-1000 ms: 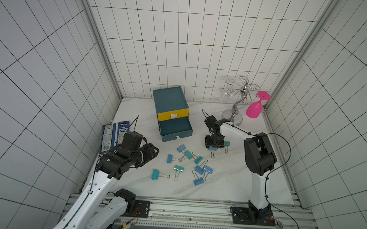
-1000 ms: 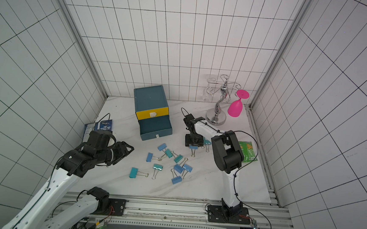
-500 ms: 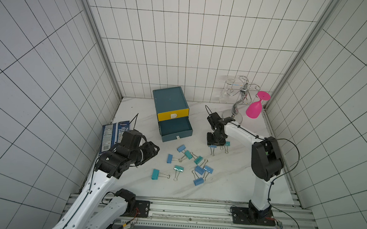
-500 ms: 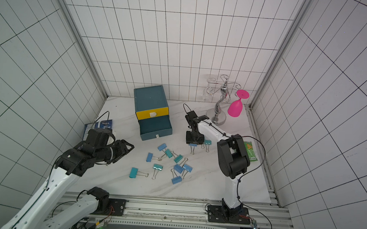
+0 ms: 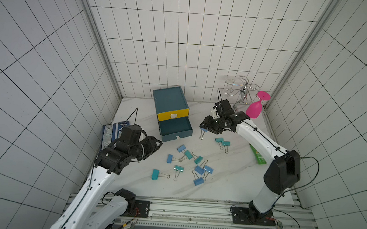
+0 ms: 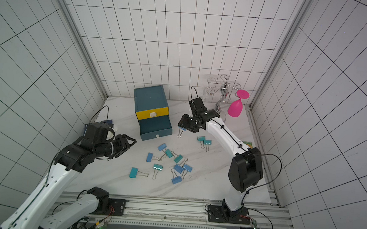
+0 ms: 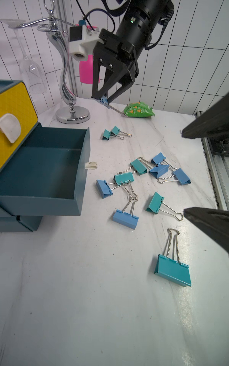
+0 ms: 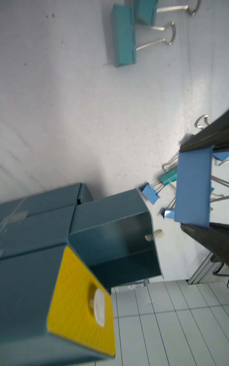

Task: Put the binder clips in the drawer according to color
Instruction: Place the binder clip in the drawer.

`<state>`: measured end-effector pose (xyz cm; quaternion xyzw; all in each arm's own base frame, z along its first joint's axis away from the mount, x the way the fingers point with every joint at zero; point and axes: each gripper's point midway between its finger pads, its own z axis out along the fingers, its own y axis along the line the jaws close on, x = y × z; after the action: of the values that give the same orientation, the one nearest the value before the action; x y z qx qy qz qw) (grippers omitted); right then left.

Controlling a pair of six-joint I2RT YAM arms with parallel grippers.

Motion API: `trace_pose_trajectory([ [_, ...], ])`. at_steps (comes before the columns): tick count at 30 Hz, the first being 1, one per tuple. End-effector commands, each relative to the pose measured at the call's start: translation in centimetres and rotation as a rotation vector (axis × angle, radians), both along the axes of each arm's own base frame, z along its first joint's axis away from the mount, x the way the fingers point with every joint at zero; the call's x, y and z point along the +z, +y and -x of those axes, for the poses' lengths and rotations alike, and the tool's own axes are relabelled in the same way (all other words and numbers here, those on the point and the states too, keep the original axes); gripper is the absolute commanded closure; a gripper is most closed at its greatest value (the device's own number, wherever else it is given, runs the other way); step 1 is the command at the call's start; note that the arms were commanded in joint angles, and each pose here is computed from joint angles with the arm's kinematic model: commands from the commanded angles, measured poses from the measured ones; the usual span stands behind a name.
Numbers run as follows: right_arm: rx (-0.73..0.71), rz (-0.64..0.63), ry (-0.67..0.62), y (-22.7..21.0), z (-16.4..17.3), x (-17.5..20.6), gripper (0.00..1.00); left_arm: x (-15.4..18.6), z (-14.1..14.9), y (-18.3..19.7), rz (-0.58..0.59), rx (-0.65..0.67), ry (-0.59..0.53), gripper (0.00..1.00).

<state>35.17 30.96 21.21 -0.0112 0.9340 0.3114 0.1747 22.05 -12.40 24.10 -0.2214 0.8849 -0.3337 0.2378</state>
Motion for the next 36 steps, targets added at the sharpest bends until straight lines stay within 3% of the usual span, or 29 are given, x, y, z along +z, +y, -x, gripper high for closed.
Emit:
trace_pose_trajectory([
  [1, 0.007, -0.206, -0.041, 4.7, -1.4, 4.4, 0.54, 1.3, 0.3, 0.0, 0.033, 0.007, -0.039, 0.41],
  [8, -0.013, -0.302, -0.058, 8.2, -4.1, 5.8, 0.51, 1.0, 1.2, 0.4, 0.037, 0.02, -0.035, 0.41],
  [11, -0.013, -0.323, -0.065, 9.2, -4.8, 6.0, 0.45, 1.0, 1.5, 0.6, 0.031, 0.021, -0.034, 0.41],
  [17, -0.012, -0.334, -0.074, 9.7, -5.0, 6.0, 0.32, 1.3, 1.7, 0.9, 0.017, 0.017, -0.038, 0.4],
  [23, -0.003, -0.331, -0.091, 9.3, -4.7, 6.4, 0.3, 1.4, 1.4, 0.9, 0.011, 0.009, -0.038, 0.4],
  [27, 0.004, -0.276, -0.093, 8.2, -3.8, 6.1, 0.33, 1.3, 1.0, 0.8, 0.013, 0.003, -0.035, 0.4],
  [36, 0.015, -0.023, -0.073, 2.5, 0.2, 2.5, 0.36, 0.5, 0.4, 0.9, -0.036, -0.019, -0.026, 0.4],
])
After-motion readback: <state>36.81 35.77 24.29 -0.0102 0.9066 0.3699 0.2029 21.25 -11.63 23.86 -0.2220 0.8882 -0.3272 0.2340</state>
